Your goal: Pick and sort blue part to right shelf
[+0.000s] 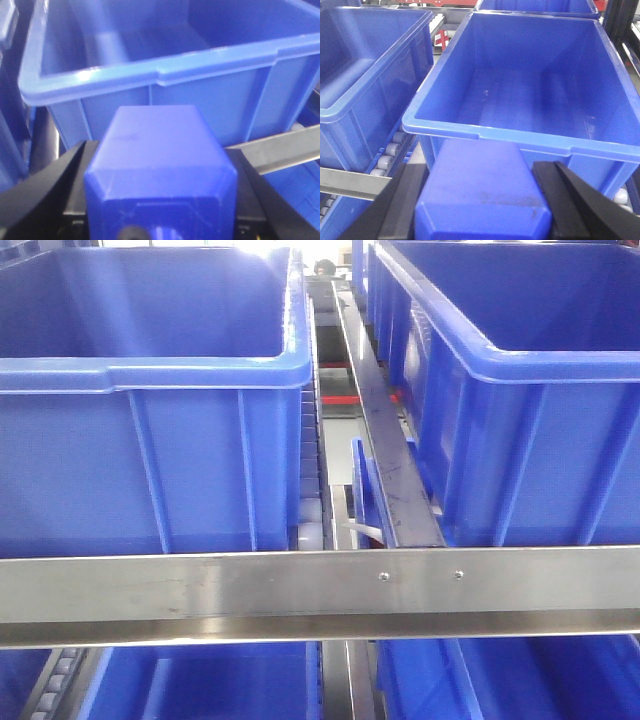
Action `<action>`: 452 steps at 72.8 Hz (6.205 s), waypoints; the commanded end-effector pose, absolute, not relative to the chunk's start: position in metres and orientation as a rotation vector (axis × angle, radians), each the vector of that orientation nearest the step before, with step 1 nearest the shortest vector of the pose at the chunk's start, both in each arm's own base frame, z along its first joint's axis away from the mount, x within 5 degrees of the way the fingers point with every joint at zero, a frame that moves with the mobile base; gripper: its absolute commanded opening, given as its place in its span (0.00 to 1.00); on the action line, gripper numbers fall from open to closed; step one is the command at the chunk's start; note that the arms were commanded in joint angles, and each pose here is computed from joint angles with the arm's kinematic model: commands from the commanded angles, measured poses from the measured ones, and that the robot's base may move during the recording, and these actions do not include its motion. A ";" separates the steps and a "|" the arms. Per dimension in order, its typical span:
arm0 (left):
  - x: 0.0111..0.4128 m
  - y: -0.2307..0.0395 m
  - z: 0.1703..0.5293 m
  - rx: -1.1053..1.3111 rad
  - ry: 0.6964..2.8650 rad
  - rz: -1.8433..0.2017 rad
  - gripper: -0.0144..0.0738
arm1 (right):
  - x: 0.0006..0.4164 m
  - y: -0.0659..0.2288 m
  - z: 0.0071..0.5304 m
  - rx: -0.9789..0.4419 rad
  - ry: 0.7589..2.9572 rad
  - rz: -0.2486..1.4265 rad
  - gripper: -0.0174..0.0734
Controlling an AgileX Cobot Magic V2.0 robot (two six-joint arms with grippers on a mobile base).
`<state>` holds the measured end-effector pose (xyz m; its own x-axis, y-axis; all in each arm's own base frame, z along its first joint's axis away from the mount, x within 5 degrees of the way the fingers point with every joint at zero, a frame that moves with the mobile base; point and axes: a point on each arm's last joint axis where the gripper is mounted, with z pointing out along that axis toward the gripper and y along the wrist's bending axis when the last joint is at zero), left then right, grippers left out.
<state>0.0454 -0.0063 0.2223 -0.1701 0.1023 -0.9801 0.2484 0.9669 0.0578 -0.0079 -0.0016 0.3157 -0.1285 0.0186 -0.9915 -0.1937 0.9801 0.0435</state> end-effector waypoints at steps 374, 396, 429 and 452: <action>0.297 -0.064 0.404 0.134 2.261 -0.052 0.47 | -0.008 -0.002 0.332 -0.128 1.587 0.185 0.43; 0.199 -0.041 0.393 0.158 2.007 -0.079 0.32 | -0.008 -0.002 0.332 -0.128 1.587 0.185 0.43; 0.096 -0.019 0.367 0.156 1.640 -0.139 0.31 | -0.008 -0.002 0.332 -0.128 1.586 0.185 0.43; 0.038 -0.004 0.371 0.126 1.424 -0.160 0.31 | -0.008 -0.002 0.333 -0.127 1.570 0.186 0.43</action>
